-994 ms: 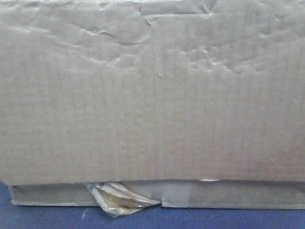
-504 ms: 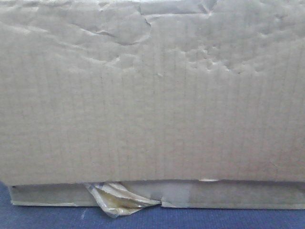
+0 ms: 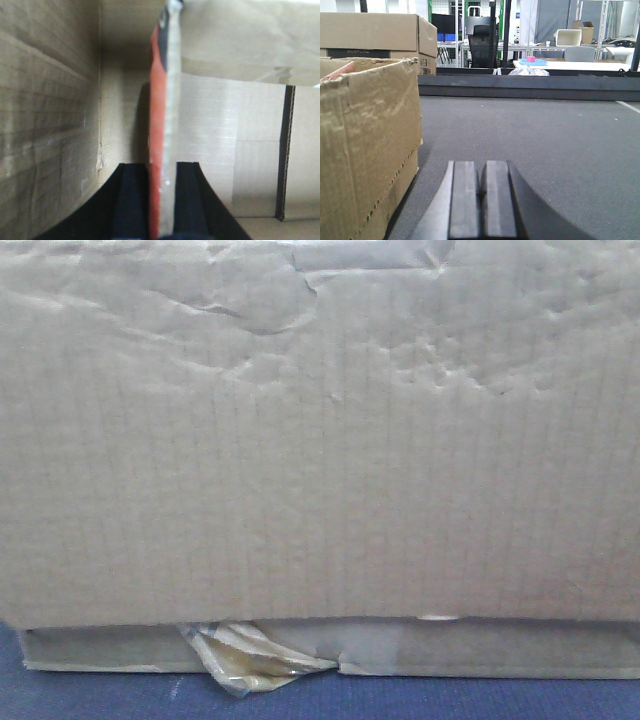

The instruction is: Stack two boxes on right shelf middle

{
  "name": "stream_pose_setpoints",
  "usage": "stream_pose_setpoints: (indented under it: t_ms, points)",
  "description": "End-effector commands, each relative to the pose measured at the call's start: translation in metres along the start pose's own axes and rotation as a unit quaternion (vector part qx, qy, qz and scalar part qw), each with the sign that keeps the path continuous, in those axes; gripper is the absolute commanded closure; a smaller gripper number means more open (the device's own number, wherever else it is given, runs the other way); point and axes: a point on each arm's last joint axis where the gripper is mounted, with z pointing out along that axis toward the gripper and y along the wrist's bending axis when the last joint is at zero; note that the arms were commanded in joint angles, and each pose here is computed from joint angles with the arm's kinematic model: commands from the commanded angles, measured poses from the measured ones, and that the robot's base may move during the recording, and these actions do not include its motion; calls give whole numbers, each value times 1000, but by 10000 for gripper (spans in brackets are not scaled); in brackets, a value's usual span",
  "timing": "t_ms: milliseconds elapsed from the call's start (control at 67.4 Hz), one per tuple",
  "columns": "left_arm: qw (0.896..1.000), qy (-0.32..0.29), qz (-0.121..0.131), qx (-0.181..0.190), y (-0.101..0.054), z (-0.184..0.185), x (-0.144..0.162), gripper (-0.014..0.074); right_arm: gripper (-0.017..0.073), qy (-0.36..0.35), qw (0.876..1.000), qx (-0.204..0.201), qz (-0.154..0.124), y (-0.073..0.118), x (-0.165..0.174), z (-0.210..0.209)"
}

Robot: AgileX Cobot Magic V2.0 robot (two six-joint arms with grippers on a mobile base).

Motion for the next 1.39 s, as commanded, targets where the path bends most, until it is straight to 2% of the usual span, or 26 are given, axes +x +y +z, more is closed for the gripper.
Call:
stream_pose_setpoints:
  t_ms: [0,59,119,297,356,430,653,831,920,979,1128,1217,1321,1380]
  points:
    - [1000,-6,1,10,-3,-2,0,704,727,-12,1000,3,-2,0,-2,0]
    - [1000,-7,1,10,-3,-2,0,694,727,-12,1000,3,-2,0,-2,0]
    - [1000,-7,1,10,-3,-2,0,645,727,-12,1000,3,-2,0,-2,0]
    - [1000,-7,1,10,-3,-2,0,361,727,-12,1000,3,-2,0,-2,0]
    - [1000,-7,1,10,-3,-2,0,290,727,-12,1000,3,-2,0,-2,0]
    - [1000,-7,1,10,-3,-2,0,244,727,-12,1000,3,-2,0,-2,0]
    - [1000,-18,-2,20,-4,-8,-4,232,727,-12,1000,3,-2,0,-2,0]
    - [997,-60,-13,43,-4,-35,-18,232,727,-12,1000,3,-2,0,-2,0]
    - [995,-86,-7,55,-2,-52,-24,232,727,-12,1000,3,-2,0,-2,0]
    - [992,-105,-10,64,1,-65,-28,232,727,-12,1000,3,-2,0,-2,0]
    - [987,-140,10,79,10,-93,-29,236,727,-12,1000,3,-2,0,-2,0]
    - [983,-166,14,73,20,-108,-28,236,727,-16,1000,3,-3,0,-3,0]
    - [979,-193,16,58,31,-120,-28,236,727,-66,998,1,1,0,-12,-1]
    - [979,-194,13,55,35,-121,-29,236,727,-60,998,0,1,0,-20,-2]
